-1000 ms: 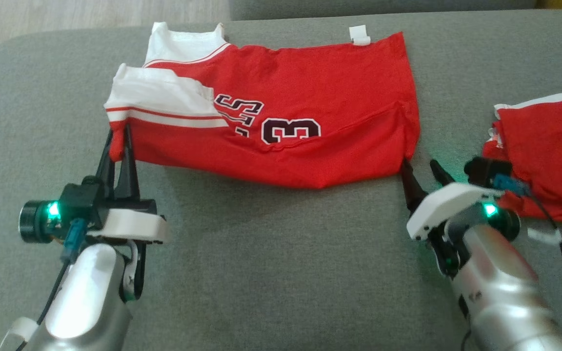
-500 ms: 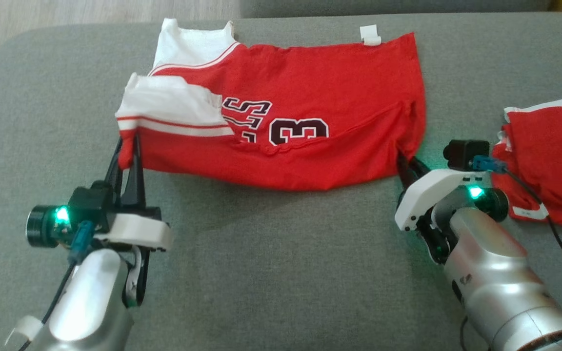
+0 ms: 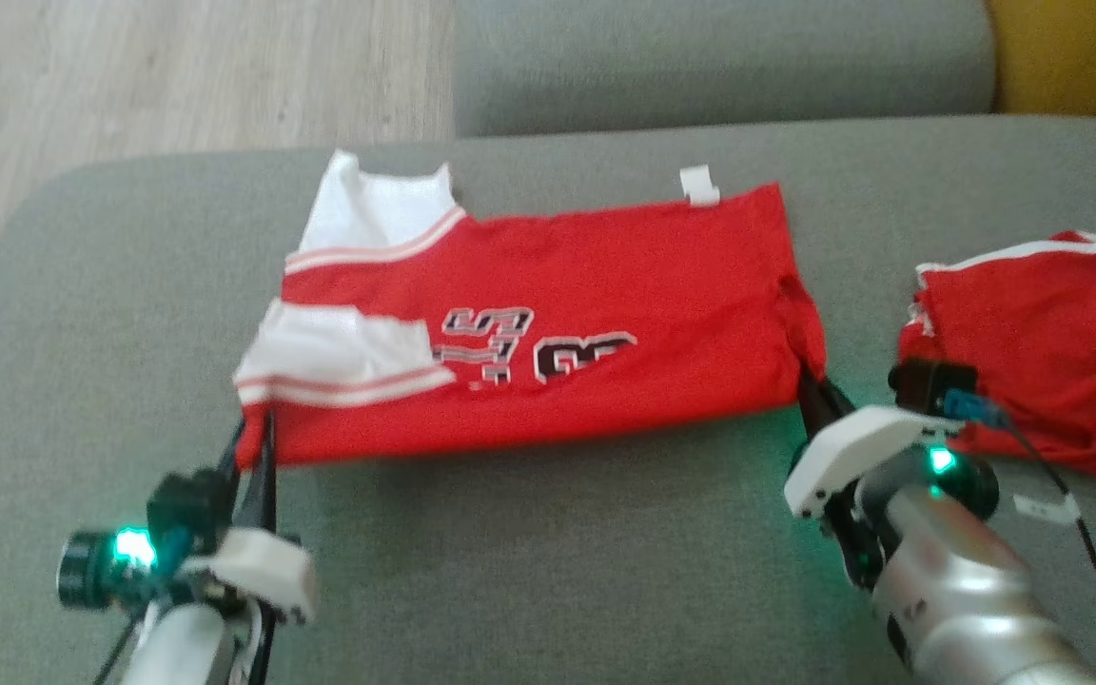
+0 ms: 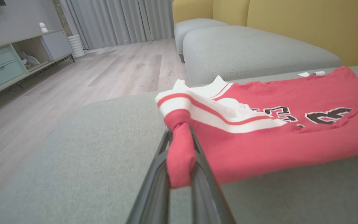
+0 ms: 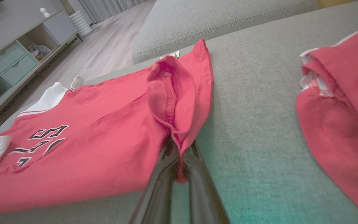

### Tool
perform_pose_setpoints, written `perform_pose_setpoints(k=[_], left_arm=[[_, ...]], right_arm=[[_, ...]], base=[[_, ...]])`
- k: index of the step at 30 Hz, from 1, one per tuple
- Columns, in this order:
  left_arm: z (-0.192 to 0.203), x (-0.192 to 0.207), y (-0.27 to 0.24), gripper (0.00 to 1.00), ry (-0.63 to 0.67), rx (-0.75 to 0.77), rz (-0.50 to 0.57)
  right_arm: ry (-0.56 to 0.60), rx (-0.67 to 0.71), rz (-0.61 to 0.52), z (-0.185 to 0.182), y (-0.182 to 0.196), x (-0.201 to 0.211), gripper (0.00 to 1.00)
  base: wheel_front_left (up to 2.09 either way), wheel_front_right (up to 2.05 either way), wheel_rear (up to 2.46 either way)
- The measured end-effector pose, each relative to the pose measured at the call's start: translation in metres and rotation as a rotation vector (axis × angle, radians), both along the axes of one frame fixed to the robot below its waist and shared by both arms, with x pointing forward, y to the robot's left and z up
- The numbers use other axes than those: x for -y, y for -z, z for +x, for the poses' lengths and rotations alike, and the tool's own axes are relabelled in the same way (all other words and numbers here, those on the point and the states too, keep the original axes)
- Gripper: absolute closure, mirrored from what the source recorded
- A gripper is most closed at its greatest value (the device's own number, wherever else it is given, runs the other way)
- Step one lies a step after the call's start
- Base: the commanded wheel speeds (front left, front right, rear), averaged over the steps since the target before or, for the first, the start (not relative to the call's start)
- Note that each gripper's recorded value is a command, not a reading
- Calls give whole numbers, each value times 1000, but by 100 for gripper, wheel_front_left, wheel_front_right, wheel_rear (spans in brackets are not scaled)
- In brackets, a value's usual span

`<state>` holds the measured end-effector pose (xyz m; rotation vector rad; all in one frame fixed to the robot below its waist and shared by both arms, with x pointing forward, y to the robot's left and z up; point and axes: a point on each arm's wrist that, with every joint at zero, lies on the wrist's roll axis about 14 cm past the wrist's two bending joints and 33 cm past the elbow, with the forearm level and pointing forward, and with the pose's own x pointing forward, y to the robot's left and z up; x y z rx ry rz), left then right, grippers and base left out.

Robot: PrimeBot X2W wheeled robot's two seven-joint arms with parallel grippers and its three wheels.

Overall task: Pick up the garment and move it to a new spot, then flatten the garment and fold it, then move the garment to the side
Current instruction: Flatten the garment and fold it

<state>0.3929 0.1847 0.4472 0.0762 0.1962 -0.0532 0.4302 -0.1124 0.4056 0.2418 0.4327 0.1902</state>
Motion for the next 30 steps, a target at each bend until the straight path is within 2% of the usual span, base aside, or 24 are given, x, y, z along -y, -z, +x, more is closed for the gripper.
perform_pose_setpoints(k=[9,20,21,22,23,24,25,30], left_arm=[[-49,12,29,100,49,-128,-2],[-70,17,36,100,67,-162,-8],[-69,18,35,100,69,-159,-10],[-68,19,34,100,69,-155,-12],[-67,19,33,71,64,-150,-13],[-66,19,31,18,59,-142,-14],[-64,18,29,0,50,-127,-18],[-52,13,11,0,6,-26,-55]], right_arm=[[32,-71,6,-42,15,12,100],[80,-109,31,-63,30,22,100],[86,-96,34,-62,29,23,45],[92,-78,38,-61,26,24,0],[96,-57,40,-59,23,24,0],[102,-33,48,-56,18,24,0],[106,-4,54,-52,13,25,0],[89,159,83,-37,-23,18,0]], base=[[0,0,0],[0,0,0],[0,0,0],[0,0,0],[0,0,0],[0,0,0],[0,0,0],[0,0,0]])
